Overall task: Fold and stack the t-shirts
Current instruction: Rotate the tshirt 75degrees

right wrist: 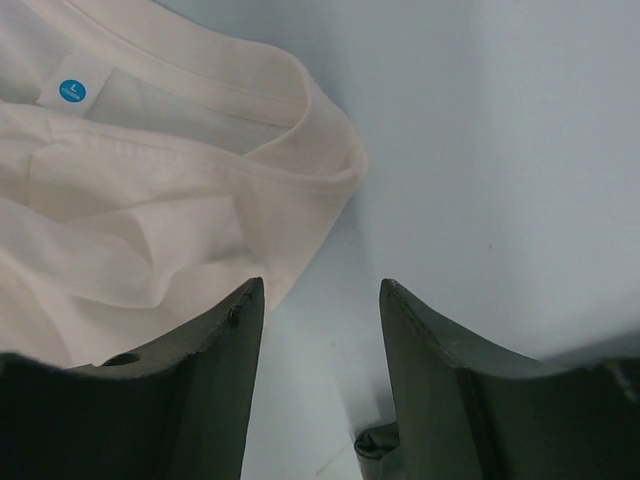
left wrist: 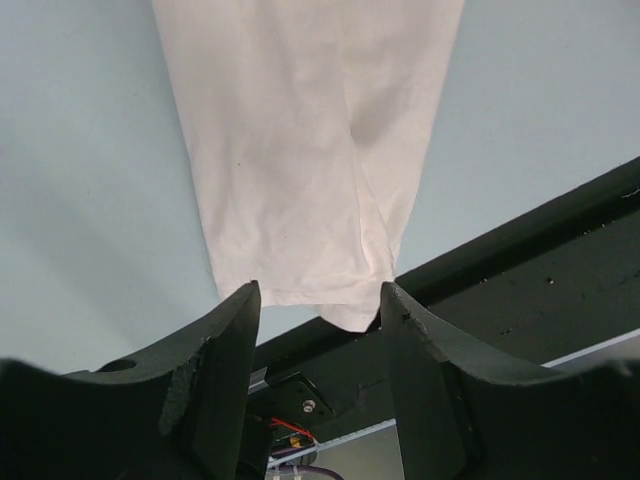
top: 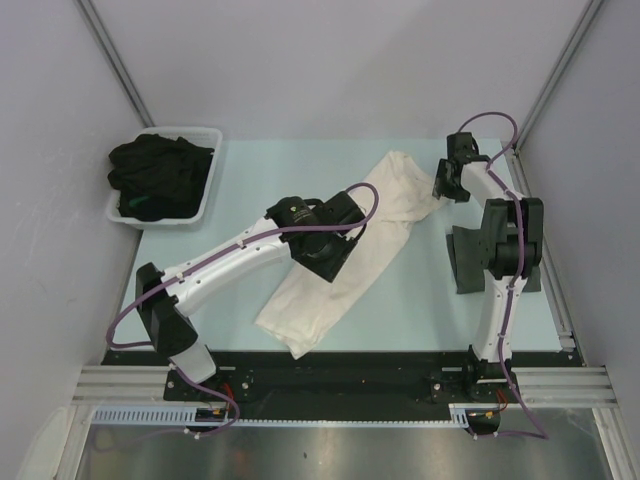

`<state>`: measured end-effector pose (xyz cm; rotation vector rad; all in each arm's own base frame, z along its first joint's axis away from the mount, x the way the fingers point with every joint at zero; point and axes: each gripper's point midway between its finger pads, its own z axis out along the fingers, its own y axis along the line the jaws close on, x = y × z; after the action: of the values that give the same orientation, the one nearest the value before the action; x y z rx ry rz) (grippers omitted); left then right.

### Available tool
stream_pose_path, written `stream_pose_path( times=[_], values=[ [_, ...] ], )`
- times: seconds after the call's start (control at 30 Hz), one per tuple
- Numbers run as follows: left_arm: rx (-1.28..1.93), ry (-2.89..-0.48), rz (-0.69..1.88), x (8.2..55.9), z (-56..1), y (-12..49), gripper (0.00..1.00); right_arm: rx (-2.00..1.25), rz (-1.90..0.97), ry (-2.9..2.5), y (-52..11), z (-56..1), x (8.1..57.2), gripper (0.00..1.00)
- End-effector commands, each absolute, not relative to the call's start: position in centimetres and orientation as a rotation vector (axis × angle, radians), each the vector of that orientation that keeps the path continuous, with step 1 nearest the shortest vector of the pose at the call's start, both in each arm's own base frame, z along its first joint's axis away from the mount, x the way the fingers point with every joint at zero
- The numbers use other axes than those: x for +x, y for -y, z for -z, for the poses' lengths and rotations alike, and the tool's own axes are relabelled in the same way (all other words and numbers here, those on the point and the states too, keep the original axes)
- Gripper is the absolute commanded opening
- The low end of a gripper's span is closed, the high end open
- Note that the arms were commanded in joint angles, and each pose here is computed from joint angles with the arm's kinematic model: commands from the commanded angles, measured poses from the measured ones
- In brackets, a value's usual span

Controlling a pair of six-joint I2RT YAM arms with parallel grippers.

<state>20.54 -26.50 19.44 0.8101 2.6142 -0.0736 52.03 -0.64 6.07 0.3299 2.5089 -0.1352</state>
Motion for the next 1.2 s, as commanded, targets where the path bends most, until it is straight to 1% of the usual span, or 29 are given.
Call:
stream_pose_path(
  times=[0.0, 0.5, 0.77, 0.87, 0.97, 1.0, 1.07, 1.1, 1.17],
  values=[
    [0.750, -2.588, 0.070, 20.8, -20.7, 25.7, 0.57, 0.321, 0.112, -2.472, 0.7, -5.9, 53.7, 0.54],
    [0.746, -2.620, 0.040, 21.2, -20.0, 25.9, 0.58, 0.290, 0.082, -2.477, 0.7, -3.7, 55.9, 0.54],
    [0.740, -2.638, 0.036, 21.3, -19.6, 26.0, 0.58, 0.284, 0.074, -2.511, 1.0, -2.2, 56.0, 0.52],
    [0.740, -2.643, 0.025, 21.4, -19.5, 26.0, 0.58, 0.286, 0.058, -2.530, 0.7, -1.3, 55.7, 0.48],
    [0.741, -2.644, 0.024, 21.6, -19.5, 26.0, 0.58, 0.314, 0.023, -2.548, 1.5, -0.4, 55.5, 0.41],
    [0.742, -2.643, 0.024, 21.6, -19.5, 26.0, 0.58, 0.316, 0.015, -2.551, 1.5, -0.3, 55.5, 0.35],
    [0.746, -2.646, 0.015, 21.8, -19.4, 26.0, 0.58, 0.318, -0.007, -2.562, 1.3, 0.2, 55.4, 0.31],
    [0.750, -2.648, 0.012, 21.7, -19.3, 26.0, 0.58, 0.318, -0.011, -2.565, 1.3, 0.4, 55.4, 0.24],
    [0.748, -2.650, 0.013, 21.8, -19.3, 26.1, 0.58, 0.320, -0.018, -2.576, 1.3, 0.8, 55.3, 0.16]
  ],
)
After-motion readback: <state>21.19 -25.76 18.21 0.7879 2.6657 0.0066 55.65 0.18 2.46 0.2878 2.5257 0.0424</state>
